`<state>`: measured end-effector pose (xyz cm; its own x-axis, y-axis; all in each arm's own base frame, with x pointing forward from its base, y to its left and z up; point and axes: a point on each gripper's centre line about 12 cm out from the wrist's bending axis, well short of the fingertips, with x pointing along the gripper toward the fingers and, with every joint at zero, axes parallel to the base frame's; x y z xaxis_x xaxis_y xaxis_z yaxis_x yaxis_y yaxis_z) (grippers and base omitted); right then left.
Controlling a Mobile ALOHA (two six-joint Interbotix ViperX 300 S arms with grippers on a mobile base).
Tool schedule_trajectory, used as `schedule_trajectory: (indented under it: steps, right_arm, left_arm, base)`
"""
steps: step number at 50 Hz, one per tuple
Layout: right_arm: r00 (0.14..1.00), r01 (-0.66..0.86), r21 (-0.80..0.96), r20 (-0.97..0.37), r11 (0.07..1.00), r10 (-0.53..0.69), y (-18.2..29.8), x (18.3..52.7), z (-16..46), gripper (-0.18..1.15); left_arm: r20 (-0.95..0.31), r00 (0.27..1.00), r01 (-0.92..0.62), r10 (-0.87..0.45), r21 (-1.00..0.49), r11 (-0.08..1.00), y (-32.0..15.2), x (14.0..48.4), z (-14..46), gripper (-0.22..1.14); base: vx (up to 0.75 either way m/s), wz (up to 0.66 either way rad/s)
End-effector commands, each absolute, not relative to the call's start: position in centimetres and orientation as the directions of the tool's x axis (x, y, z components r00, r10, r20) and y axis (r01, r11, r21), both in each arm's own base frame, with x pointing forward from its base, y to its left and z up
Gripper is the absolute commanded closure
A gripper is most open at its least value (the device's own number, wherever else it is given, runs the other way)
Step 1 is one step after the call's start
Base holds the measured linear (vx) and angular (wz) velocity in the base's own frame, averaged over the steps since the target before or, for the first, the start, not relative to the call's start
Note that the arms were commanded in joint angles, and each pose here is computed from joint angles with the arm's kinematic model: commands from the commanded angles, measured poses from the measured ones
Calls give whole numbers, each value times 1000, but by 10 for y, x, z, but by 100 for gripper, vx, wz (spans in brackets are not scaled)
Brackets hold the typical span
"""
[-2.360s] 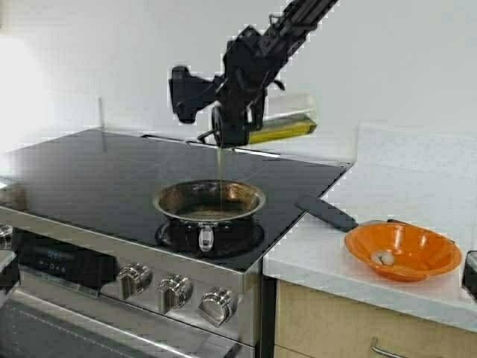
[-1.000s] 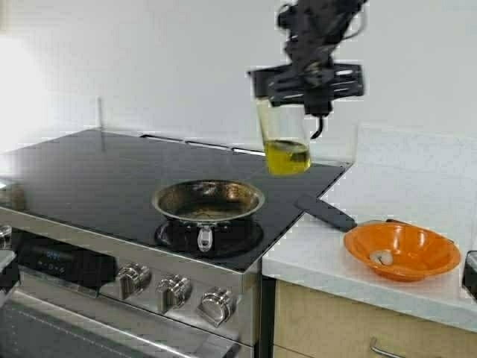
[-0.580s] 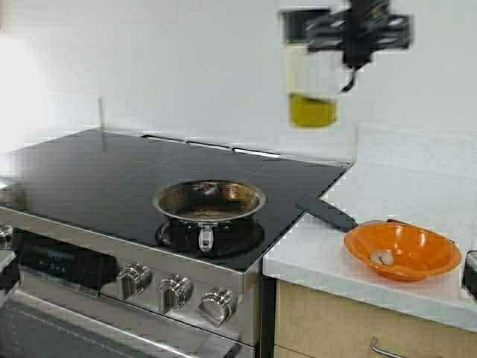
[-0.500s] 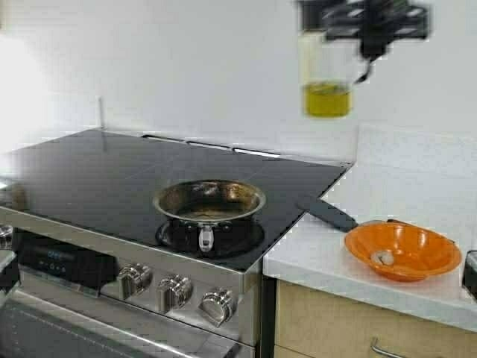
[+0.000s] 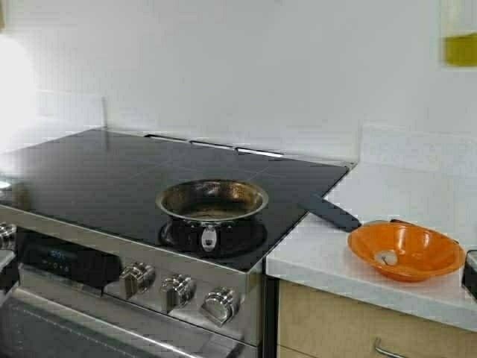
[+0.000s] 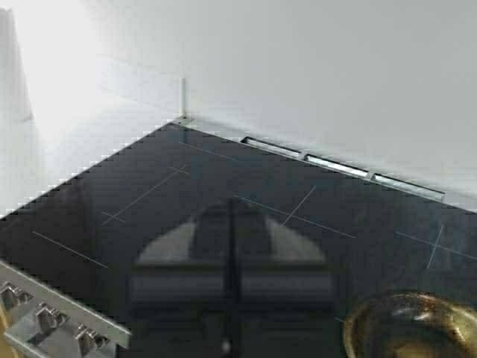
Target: Add oil to the pan and cook the shrimp and serve it
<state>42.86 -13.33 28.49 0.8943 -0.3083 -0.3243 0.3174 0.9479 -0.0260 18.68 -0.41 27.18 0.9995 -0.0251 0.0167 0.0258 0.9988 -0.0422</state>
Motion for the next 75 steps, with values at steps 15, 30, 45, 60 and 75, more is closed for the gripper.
schedule_trajectory:
  steps: [15, 30, 45, 60, 75]
  right_arm:
    - [838, 389, -77, -385, 918, -387, -231, 498, 225, 90]
    - [815, 395, -100, -421, 913, -398, -259, 546, 154, 90]
    - [792, 454, -58, -431, 889, -432, -292, 568, 95, 90]
    - [759, 537, -38, -414, 843, -502, -325, 573, 51, 90]
    - [746, 592, 49, -409, 804, -525, -331, 578, 22, 90]
  left_arm:
    - [-8, 1000, 24, -25, -24, 999, -4, 191, 266, 89]
    - [-6, 1000, 26, -26, -17, 1000, -4, 191, 262, 89]
    - [-25, 999, 25, -26, -17, 1000, -4, 189, 254, 89]
    - [-11, 1000, 25, -26, -18, 1000, -4, 191, 260, 89]
    - [-17, 1000, 25, -25, -20, 999, -4, 191, 260, 89]
  base:
    - [0, 0]
    - [0, 0]
    - [0, 0]
    - [0, 0]
    - [0, 0]
